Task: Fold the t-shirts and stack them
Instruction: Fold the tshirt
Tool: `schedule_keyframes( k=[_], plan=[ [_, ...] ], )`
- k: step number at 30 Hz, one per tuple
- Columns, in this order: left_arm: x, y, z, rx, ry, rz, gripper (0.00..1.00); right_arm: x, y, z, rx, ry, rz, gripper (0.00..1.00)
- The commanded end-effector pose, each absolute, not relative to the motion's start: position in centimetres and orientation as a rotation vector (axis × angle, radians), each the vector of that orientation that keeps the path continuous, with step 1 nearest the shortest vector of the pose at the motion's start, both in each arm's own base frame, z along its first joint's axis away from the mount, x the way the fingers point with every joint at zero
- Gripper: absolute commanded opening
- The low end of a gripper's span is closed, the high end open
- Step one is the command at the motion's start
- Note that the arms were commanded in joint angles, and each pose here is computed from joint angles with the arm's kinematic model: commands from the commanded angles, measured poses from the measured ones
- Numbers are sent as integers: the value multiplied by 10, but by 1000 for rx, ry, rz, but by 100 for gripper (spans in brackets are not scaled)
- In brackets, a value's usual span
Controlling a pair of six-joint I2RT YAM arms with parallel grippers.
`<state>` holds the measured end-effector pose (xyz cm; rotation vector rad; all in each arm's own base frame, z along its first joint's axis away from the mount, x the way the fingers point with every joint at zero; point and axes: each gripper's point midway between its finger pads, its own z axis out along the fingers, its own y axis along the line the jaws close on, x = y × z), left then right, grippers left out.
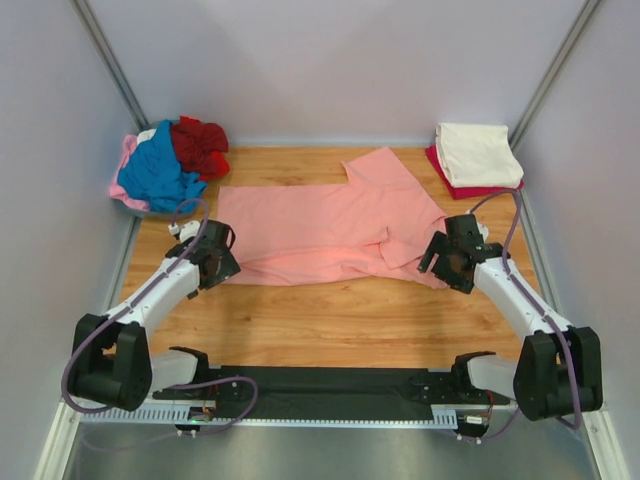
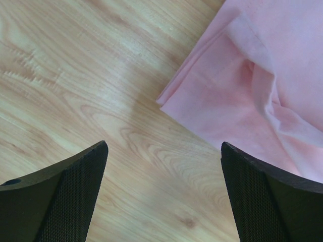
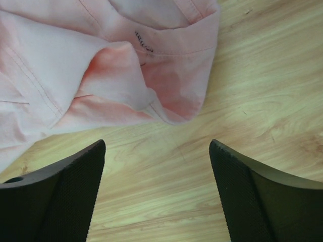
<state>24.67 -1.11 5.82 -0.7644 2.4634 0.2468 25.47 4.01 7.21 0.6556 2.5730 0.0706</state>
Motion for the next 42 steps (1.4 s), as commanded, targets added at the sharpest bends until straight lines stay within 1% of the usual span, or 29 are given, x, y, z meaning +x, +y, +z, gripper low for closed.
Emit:
schedule_keyframes(
  k=[1,3,6,8,12,14,15,17,18,20,21,24,25,27,28,29,30,31,32,33,34,36,37,40,42],
  plan=[
    [268,-12,62,-831,2399,180,100,274,51,74,688,2499,201,82],
    [269,-8,55,-835,2421,241,99,276,49,66,700,2509,197,79],
    [272,-9,48,-847,2435,243,98,288,44,61,708,2500,179,72],
    [270,-11,40,-857,2454,242,96,292,43,58,714,2506,180,68],
    [270,-4,31,-866,2454,309,96,297,44,50,712,2512,189,58],
    [271,-2,26,-862,2466,343,93,298,43,46,705,2522,179,53],
    [272,-2,26,-861,2473,352,93,298,42,44,703,2523,175,48],
    [277,-1,27,-867,2462,364,91,300,41,43,697,2529,162,42],
    [280,-1,29,-871,2456,358,90,301,40,43,699,2526,158,38],
    [283,0,29,-874,2452,371,86,304,40,46,692,2521,160,31],
    [287,-1,31,-875,2446,365,85,305,40,47,687,2519,160,24],
    [294,-2,31,-873,2447,372,77,306,38,49,683,2512,147,12],
    [295,-2,29,-872,2453,377,71,306,37,50,684,2510,142,10],
    [301,-3,31,-871,2442,372,63,306,36,50,680,2515,133,5],
    [302,-3,29,-867,2449,378,52,305,35,49,681,2517,130,4],
    [305,-4,29,-868,2447,377,47,304,35,48,682,2520,126,4],
    [309,-5,29,-862,2447,373,33,303,35,48,681,2523,126,1],
    [310,-6,28,-860,2453,368,25,303,34,47,682,2525,126,0],
    [310,-6,27,-856,2461,372,20,303,34,47,684,2522,125,0],
    [310,-7,27,-857,2468,374,11,303,34,47,684,2522,124,0],
    [309,-8,25,-857,2476,370,7,304,34,47,689,2524,129,0],
    [308,-8,24,-852,2475,365,1,306,33,48,690,2519,131,1],
    [309,-8,26,-852,2468,359,0,306,33,49,695,2517,134,0],
    [307,-11,28,-830,2477,331,0,312,29,58,691,2499,122,0],
    [298,-10,32,-811,2493,323,0,312,23,66,688,2497,76,0]
  ],
)
